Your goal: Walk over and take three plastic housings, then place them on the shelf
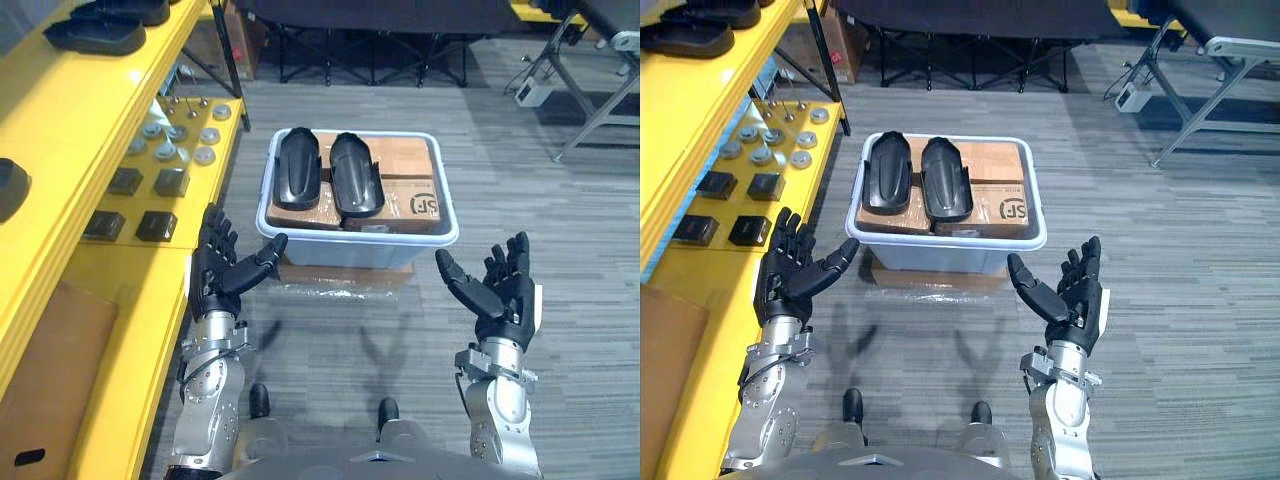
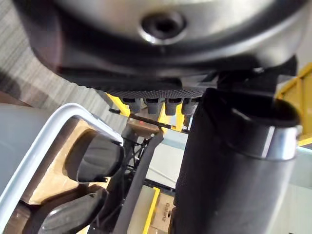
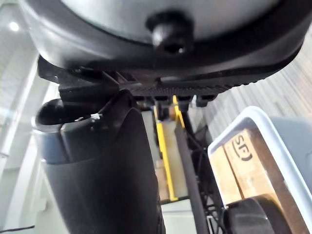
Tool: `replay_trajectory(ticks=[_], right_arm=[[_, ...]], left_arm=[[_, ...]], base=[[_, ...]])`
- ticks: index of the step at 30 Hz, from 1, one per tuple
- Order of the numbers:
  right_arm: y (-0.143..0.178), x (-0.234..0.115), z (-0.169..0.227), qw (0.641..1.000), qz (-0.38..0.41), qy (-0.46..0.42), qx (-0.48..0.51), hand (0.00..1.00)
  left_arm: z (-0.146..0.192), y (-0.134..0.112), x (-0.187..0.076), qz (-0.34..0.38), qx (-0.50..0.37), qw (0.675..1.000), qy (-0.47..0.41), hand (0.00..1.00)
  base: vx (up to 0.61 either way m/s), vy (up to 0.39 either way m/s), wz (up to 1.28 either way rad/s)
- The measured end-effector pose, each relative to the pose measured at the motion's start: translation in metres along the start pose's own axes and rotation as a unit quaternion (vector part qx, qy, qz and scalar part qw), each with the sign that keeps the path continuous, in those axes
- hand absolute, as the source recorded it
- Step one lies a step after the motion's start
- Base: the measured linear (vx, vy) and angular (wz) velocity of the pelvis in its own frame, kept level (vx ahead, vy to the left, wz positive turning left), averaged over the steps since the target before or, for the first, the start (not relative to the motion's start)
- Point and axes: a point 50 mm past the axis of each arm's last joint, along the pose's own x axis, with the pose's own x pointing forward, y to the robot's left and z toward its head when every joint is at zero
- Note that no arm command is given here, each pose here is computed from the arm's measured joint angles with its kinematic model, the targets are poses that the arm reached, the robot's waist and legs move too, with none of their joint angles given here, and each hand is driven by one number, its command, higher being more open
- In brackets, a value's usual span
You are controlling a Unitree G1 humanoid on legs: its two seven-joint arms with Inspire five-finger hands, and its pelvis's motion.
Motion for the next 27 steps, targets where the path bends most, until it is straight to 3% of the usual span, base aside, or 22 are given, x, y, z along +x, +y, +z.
replay_trajectory(ticks=[11,22,27], right_arm=[[0.019,-0.008,-0.025,0.996,0.061,0.067,0.019,1.00],[0.031,-0.006,-0.026,0.994,0.085,0.072,0.020,1.00],[0.041,-0.014,-0.037,0.985,0.130,0.111,0.018,1.00]], left_arm=[[-0.001,-0.010,0.001,-0.022,-0.006,1.000,0.002,1.00],[-0.018,-0.025,-0.005,-0.072,-0.007,0.996,0.046,1.00],[-0.030,-0.018,-0.010,-0.049,-0.003,0.996,0.076,1.00]], base=[[-0.01,0.002,-0.02],[0.00,0.000,0.00],[-0.03,-0.026,-0.12]])
